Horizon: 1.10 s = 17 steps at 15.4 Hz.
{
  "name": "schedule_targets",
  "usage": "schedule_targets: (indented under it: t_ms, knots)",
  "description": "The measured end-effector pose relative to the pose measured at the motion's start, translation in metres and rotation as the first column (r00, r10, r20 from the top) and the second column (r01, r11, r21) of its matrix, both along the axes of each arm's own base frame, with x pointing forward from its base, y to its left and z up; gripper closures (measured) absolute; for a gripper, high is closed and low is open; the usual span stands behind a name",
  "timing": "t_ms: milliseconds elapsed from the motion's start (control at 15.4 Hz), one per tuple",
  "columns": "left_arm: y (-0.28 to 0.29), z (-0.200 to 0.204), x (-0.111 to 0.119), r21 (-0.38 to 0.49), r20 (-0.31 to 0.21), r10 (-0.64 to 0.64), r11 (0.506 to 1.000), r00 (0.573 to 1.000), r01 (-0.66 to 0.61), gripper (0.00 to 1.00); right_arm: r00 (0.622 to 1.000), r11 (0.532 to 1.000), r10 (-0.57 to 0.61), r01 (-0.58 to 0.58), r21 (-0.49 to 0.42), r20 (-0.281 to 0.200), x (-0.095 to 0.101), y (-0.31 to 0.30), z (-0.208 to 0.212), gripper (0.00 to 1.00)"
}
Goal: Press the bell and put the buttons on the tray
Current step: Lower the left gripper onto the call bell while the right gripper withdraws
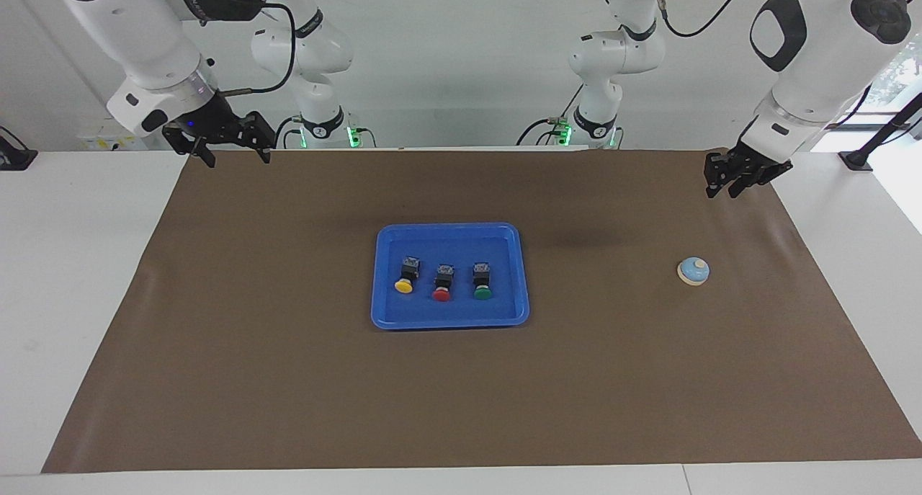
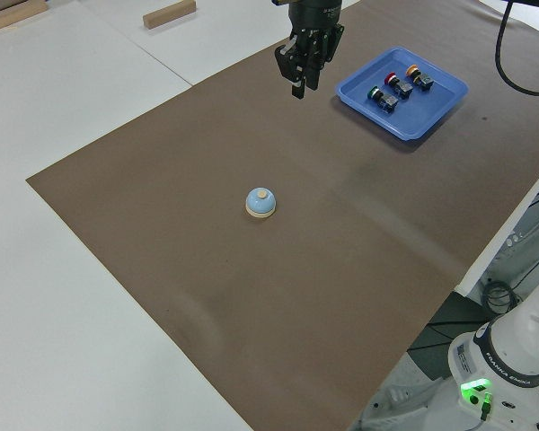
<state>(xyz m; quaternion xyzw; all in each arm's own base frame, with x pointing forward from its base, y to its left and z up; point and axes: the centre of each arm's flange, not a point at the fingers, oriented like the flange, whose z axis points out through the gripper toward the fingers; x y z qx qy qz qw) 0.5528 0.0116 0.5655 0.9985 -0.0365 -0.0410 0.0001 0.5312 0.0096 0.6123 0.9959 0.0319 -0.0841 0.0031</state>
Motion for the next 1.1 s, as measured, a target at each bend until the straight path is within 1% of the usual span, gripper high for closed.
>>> schedule_targets:
  t_ms: [130, 195, 390, 649, 779, 909, 1104]
  knots:
    - [0.011, -0.012, 0.0, 0.0, 0.005, 0.019, 1.0, 1.0, -0.019, 0.96, 1.0, 1.0, 0.014, -0.014, -0.011, -0.003, 0.001, 0.006, -0.002, 0.0]
    - [0.014, -0.021, 0.0, 0.0, 0.006, 0.025, 1.0, 1.0, -0.025, 0.99, 1.0, 1.0, 0.017, -0.017, -0.012, -0.005, 0.001, 0.007, -0.003, 0.0]
    - [0.024, -0.059, 0.002, 0.0, 0.019, 0.042, 0.999, 0.999, -0.042, 0.99, 1.0, 1.0, 0.017, -0.017, -0.017, 0.003, 0.002, 0.007, -0.002, 0.0]
    - [0.034, -0.112, 0.005, -0.001, -0.003, 0.059, 0.998, 0.998, -0.059, 0.99, 1.0, 1.0, 0.014, -0.014, -0.017, 0.024, 0.003, 0.005, 0.009, 0.0]
    - [0.042, -0.133, 0.01, -0.002, 0.011, 0.072, 0.997, 0.997, -0.072, 0.99, 0.999, 1.0, 0.005, -0.004, -0.016, 0.037, 0.001, 0.0, 0.02, 0.0]
    - [0.048, -0.15, 0.014, -0.002, 0.037, 0.082, 0.997, 0.996, -0.082, 0.99, 0.999, 1.0, -0.003, 0.003, -0.015, 0.042, 0.0, -0.003, 0.026, 0.0]
    - [0.064, -0.162, 0.016, -0.001, 0.067, 0.107, 0.994, 0.992, -0.107, 0.99, 0.999, 1.0, -0.005, 0.006, -0.015, 0.043, 0.001, -0.005, 0.026, 0.0]
